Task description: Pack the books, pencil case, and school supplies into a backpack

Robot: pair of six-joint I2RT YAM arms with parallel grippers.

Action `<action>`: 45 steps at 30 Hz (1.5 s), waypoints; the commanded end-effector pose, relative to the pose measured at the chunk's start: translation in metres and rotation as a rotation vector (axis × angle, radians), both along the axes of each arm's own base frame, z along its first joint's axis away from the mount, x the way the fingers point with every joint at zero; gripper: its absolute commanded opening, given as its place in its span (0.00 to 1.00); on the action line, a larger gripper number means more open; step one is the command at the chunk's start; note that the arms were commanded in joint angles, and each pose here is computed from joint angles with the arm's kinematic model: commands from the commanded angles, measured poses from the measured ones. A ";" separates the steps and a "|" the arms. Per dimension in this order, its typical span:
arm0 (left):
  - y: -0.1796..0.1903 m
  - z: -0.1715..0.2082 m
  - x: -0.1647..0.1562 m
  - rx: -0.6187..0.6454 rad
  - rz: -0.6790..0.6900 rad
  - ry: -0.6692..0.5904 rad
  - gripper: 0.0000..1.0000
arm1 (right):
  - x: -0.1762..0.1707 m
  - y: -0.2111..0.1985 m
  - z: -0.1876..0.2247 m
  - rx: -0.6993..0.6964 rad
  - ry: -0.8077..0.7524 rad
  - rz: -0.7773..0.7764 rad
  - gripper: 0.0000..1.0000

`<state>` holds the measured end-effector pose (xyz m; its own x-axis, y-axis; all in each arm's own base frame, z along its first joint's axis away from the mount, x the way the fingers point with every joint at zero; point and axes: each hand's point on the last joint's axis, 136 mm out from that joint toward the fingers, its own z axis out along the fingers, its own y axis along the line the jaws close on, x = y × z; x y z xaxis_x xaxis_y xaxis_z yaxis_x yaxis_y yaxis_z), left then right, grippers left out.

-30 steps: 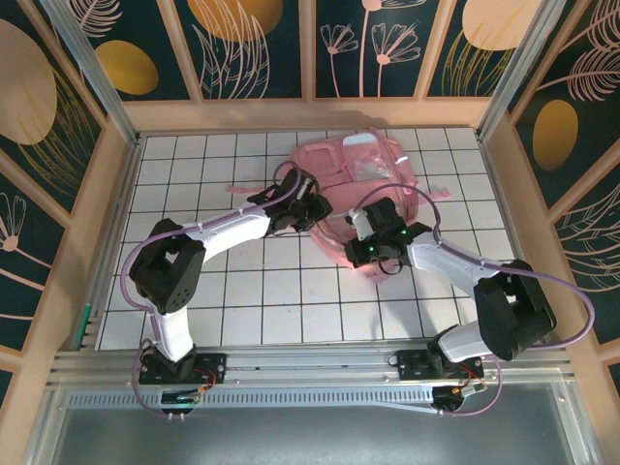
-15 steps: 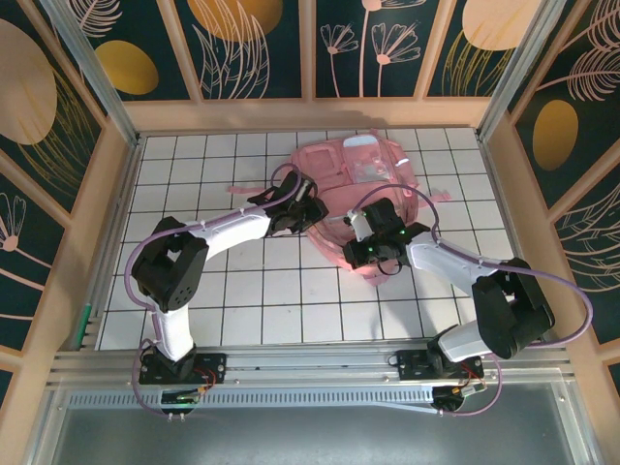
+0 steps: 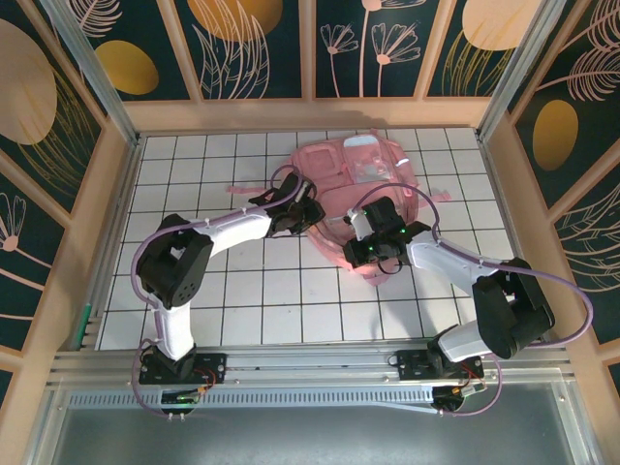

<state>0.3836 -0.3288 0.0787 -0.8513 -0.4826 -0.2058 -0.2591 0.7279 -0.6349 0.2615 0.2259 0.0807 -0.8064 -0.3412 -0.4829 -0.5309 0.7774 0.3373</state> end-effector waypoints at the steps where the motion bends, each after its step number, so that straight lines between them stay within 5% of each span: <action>1: -0.024 0.002 0.010 -0.100 -0.068 -0.045 0.25 | 0.001 0.006 0.008 0.035 -0.009 0.022 0.00; 4: -0.031 -0.005 0.009 -0.145 -0.074 -0.023 0.21 | 0.003 0.005 0.008 0.039 -0.022 0.006 0.00; 7: -0.028 -0.004 0.007 -0.140 -0.062 -0.021 0.00 | 0.003 0.003 0.009 0.038 -0.025 -0.010 0.02; 11: -0.018 0.022 0.008 -0.136 -0.029 -0.036 0.00 | 0.005 -0.007 0.013 0.006 -0.052 -0.056 0.24; 21: -0.021 0.099 0.015 -0.294 0.036 -0.063 0.00 | -0.002 -0.015 0.018 0.057 0.045 -0.127 0.28; 30: -0.028 0.106 0.015 -0.428 0.078 -0.013 0.00 | 0.024 -0.037 0.044 0.080 -0.037 -0.228 0.50; 45: -0.029 0.106 0.018 -0.443 0.089 -0.006 0.00 | 0.026 -0.010 0.039 0.081 -0.129 -0.164 0.48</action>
<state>0.3951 -0.3493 0.1420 -0.7999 -0.5997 0.0214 -0.3659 0.4591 -0.8095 0.2812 0.2037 0.1151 -0.8244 -0.1358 -0.5495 -0.3910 0.8386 0.3794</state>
